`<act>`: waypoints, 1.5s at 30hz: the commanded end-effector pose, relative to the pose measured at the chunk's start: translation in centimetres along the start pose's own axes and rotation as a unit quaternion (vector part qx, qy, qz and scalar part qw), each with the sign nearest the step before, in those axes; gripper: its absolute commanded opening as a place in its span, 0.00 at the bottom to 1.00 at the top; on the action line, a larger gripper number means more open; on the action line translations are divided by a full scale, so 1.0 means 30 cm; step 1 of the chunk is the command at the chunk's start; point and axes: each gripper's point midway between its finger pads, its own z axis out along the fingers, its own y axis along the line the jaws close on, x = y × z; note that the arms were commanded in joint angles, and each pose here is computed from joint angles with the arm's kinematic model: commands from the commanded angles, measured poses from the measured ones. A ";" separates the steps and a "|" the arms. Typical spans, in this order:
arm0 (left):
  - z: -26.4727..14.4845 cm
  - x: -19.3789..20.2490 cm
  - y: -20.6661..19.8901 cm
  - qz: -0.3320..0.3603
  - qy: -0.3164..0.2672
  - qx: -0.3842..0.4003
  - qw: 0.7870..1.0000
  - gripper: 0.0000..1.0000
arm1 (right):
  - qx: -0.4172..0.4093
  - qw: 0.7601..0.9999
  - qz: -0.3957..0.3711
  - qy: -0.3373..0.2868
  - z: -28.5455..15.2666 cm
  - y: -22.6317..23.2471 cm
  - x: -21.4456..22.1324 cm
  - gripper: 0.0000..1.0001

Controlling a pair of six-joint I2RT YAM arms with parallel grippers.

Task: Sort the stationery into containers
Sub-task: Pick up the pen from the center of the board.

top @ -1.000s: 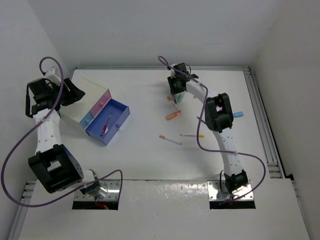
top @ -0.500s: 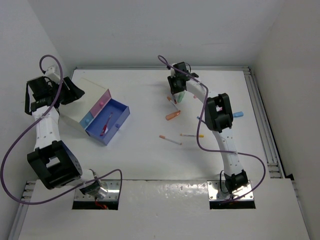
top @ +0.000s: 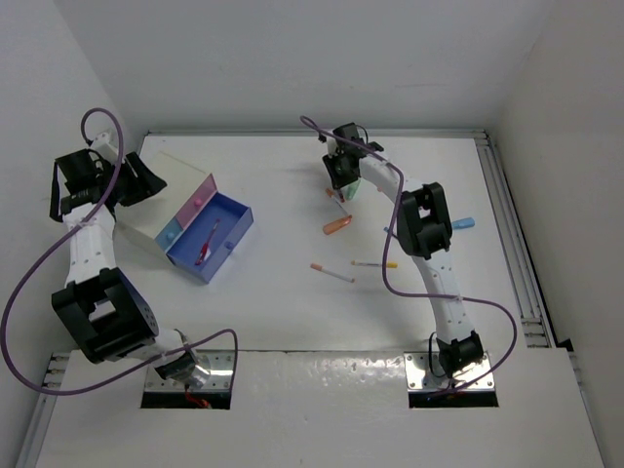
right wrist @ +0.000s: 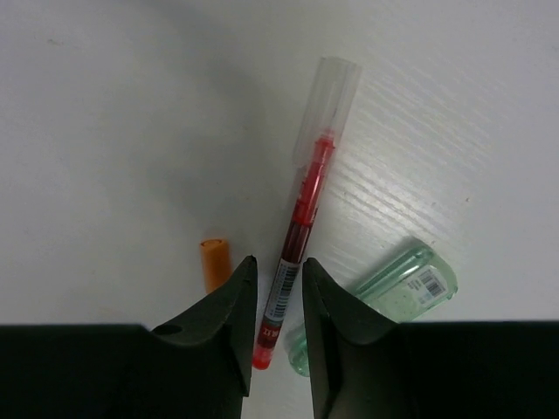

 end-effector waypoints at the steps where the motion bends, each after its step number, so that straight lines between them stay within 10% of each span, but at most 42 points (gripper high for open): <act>1: -0.016 -0.066 -0.029 0.025 -0.021 0.007 0.999 0.58 | 0.000 1.000 -0.021 -0.002 -0.014 0.003 -0.020 0.26; 15: -0.008 -0.058 -0.030 0.025 -0.016 0.012 0.999 0.58 | 0.006 0.998 -0.055 0.006 -0.015 -0.012 0.007 0.00; 32: -0.063 -0.169 -0.128 0.048 -0.067 0.049 0.995 0.57 | -0.015 0.995 -0.042 -0.089 -0.210 0.020 -0.198 0.00; 45: -0.192 -0.124 -0.482 0.344 -0.082 0.195 0.915 0.60 | -0.145 0.984 0.036 -0.093 -0.512 0.178 -0.198 0.00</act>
